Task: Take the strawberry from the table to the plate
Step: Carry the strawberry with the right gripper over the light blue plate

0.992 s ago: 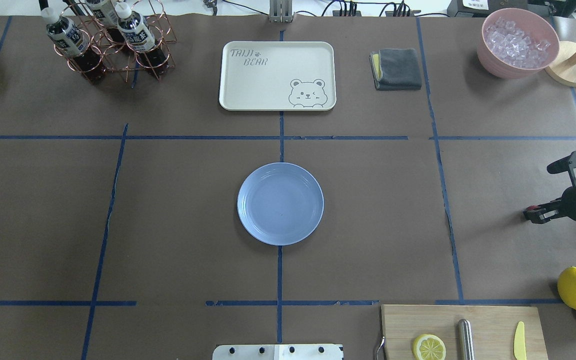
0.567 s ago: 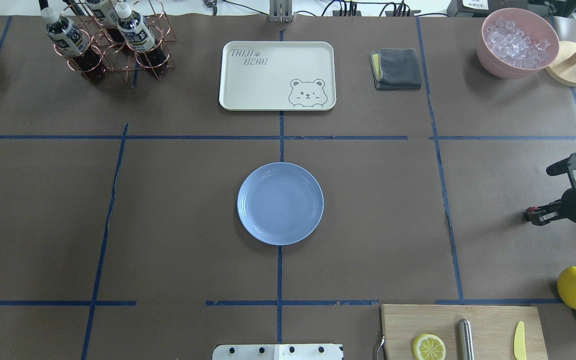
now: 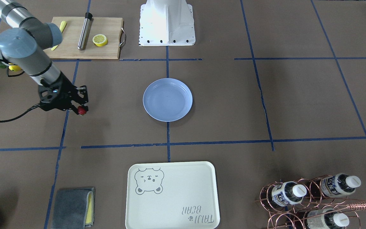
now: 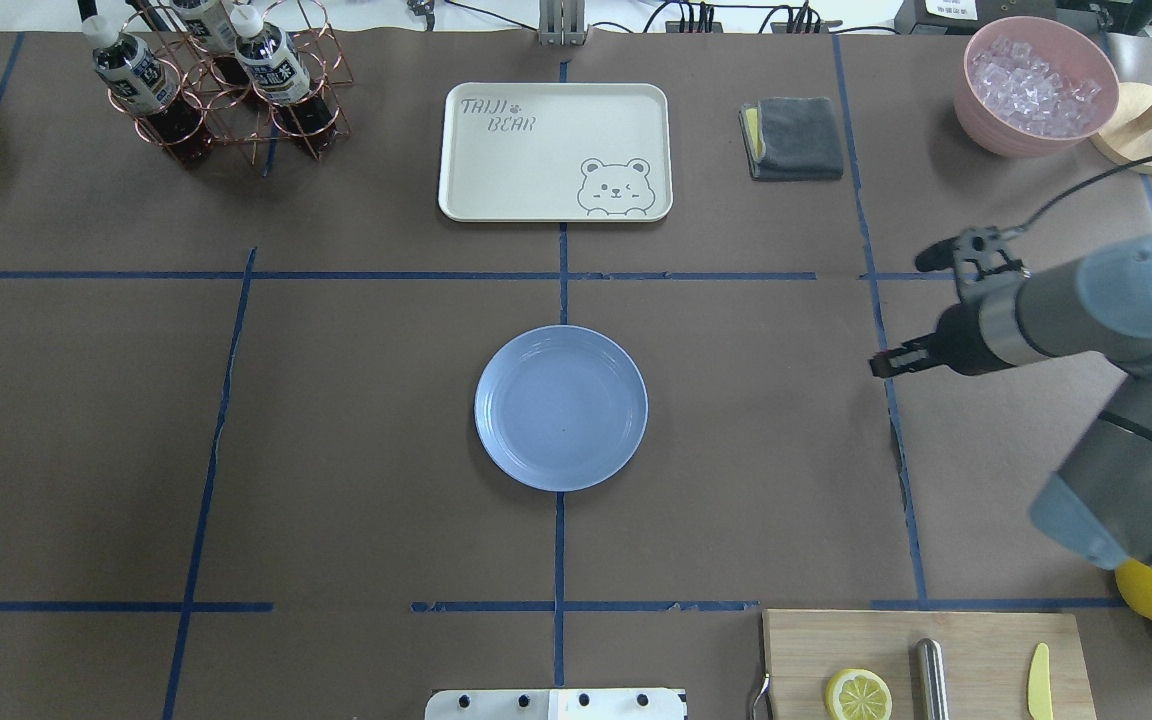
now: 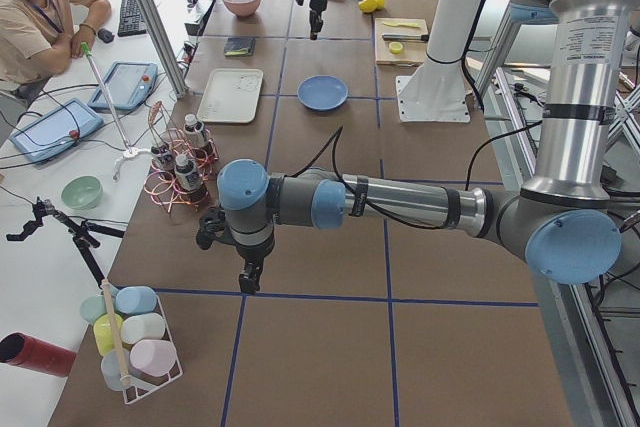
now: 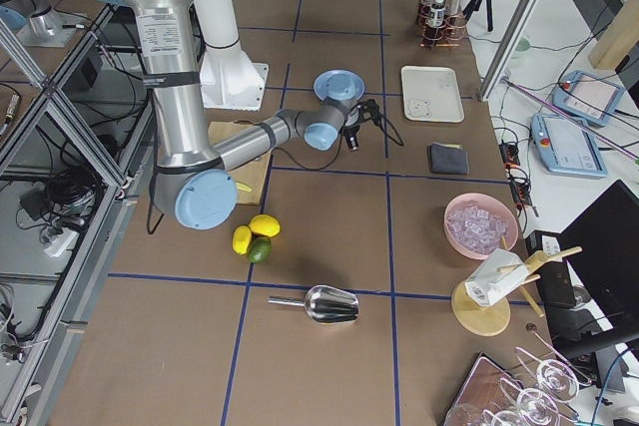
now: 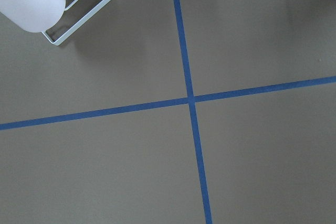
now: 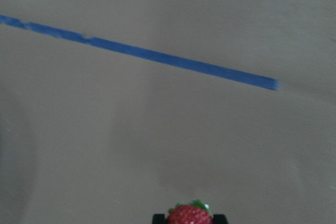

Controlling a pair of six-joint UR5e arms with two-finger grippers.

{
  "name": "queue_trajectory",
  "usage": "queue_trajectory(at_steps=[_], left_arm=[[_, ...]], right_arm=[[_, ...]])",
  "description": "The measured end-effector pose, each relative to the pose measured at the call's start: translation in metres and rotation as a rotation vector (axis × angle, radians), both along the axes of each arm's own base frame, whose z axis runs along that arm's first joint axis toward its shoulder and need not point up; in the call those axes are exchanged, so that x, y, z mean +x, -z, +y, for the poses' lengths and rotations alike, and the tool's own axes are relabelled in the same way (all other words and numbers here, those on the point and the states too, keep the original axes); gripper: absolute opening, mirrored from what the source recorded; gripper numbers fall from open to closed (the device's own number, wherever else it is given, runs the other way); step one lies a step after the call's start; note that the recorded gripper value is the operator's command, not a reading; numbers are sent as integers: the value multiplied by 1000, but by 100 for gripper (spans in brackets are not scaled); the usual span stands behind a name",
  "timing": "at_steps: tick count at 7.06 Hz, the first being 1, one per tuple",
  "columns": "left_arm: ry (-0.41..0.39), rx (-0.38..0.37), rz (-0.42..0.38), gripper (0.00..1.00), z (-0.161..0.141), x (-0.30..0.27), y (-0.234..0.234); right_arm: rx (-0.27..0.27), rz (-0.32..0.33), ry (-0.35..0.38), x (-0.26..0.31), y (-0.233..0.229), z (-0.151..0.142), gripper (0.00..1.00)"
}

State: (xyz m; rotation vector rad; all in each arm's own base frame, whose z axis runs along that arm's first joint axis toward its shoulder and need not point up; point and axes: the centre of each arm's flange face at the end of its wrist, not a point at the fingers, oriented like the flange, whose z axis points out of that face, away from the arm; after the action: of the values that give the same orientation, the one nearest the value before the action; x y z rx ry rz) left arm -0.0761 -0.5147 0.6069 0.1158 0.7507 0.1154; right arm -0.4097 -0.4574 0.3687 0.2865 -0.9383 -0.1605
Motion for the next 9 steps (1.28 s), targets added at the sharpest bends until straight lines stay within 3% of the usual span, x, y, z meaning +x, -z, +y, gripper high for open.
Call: queue_trajectory(at_steps=[2,3,6,7,8,9], left_arm=[[0,1,0,100,0,0,1],[0,3,0,100,0,0,2],[0,8,0,100,0,0,4],[0,8,0,100,0,0,4],[0,7,1,100,0,0,4],[-1,8,1,100,0,0,4]], right_arm=[[-51,43,-53,-95,123,19,0],[-64,65,-77,-130,153,35,0],[-82,149,-128,-219,169,58,0],[-83,171,-137,-234,165,60,20],[-82,178,-139,-240,165,61,64],[-82,182,-139,-242,164,62,99]])
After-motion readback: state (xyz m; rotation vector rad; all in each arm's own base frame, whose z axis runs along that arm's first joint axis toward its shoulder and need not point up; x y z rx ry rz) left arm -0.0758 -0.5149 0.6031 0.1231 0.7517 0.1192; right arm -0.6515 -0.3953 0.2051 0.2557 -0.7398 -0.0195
